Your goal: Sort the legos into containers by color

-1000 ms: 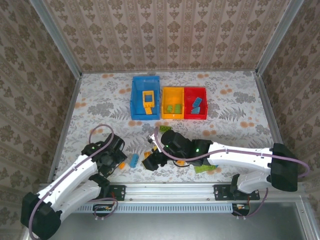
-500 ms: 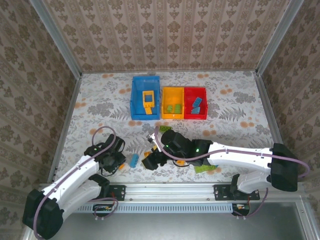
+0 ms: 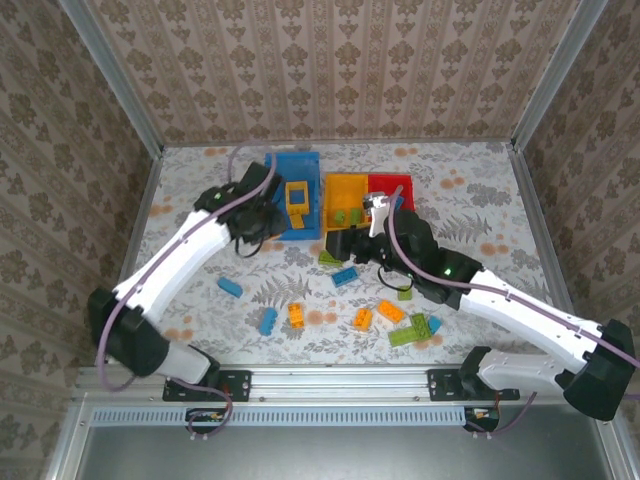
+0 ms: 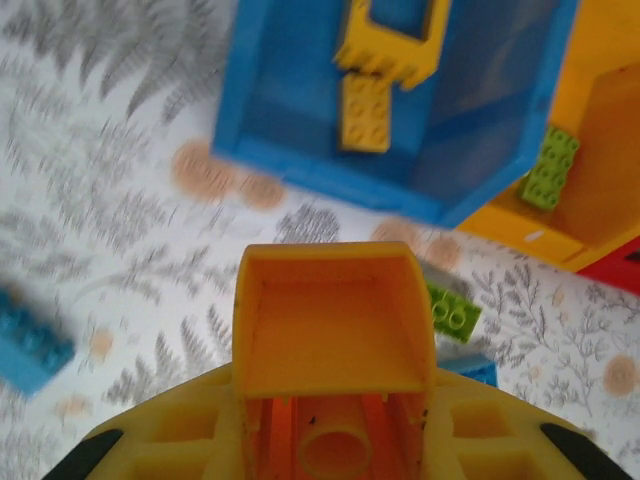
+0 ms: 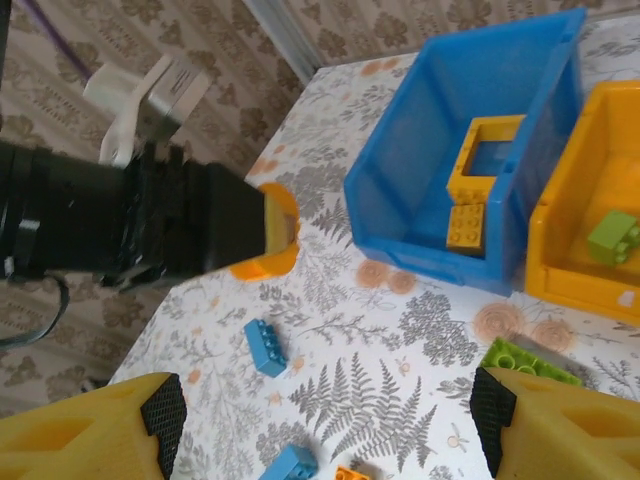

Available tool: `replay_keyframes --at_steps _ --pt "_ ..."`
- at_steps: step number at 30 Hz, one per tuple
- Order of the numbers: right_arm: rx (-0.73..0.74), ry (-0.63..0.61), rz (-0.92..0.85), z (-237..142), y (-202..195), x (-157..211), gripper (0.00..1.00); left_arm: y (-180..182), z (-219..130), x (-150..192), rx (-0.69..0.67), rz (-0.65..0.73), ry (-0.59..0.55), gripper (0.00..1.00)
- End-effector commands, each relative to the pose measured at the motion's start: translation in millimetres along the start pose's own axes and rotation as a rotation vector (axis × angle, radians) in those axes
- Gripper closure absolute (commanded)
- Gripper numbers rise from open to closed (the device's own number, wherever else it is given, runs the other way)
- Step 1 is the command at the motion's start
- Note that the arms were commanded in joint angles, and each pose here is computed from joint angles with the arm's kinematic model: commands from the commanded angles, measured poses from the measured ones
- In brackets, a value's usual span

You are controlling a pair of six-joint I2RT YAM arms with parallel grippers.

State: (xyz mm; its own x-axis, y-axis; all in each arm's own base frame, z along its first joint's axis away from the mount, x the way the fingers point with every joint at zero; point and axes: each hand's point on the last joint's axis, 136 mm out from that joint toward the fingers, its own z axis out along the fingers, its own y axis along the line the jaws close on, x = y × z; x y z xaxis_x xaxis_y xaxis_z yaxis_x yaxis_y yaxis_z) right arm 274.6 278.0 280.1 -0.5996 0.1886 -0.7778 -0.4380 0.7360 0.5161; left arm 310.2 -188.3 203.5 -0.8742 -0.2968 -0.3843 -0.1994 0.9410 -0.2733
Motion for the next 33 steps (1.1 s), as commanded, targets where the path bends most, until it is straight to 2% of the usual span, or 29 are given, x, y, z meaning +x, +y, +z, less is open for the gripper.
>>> replay_keyframes --at_steps 1,6,9,15,20,22,24,27,33 --pt "0.059 0.011 0.039 7 -9 -8 0.22 -1 25 -16 -0.11 0.146 0.034 0.83" --pt "0.088 0.023 0.064 20 -15 -8 0.22 -16 67 -41 -0.175 0.188 0.058 0.84" --pt "0.089 0.028 0.071 21 -16 -6 0.22 -12 90 -51 -0.25 0.213 0.075 0.84" --pt "0.099 0.043 0.073 19 -22 3 0.22 -4 131 -52 -0.308 0.238 0.119 0.82" --pt "0.109 0.066 0.074 17 -27 11 0.22 3 150 -47 -0.341 0.242 0.16 0.76" --pt "0.115 0.076 0.07 14 -29 15 0.22 2 152 -46 -0.336 0.242 0.163 0.68" --pt "0.124 0.085 0.07 12 -33 20 0.21 0 150 -47 -0.328 0.241 0.161 0.56" --pt "0.139 0.098 0.068 8 -39 27 0.2 -7 139 -50 -0.311 0.241 0.141 0.43" --pt "0.225 0.138 0.033 -1 -62 44 0.2 -19 97 -59 -0.263 0.221 0.063 0.4"
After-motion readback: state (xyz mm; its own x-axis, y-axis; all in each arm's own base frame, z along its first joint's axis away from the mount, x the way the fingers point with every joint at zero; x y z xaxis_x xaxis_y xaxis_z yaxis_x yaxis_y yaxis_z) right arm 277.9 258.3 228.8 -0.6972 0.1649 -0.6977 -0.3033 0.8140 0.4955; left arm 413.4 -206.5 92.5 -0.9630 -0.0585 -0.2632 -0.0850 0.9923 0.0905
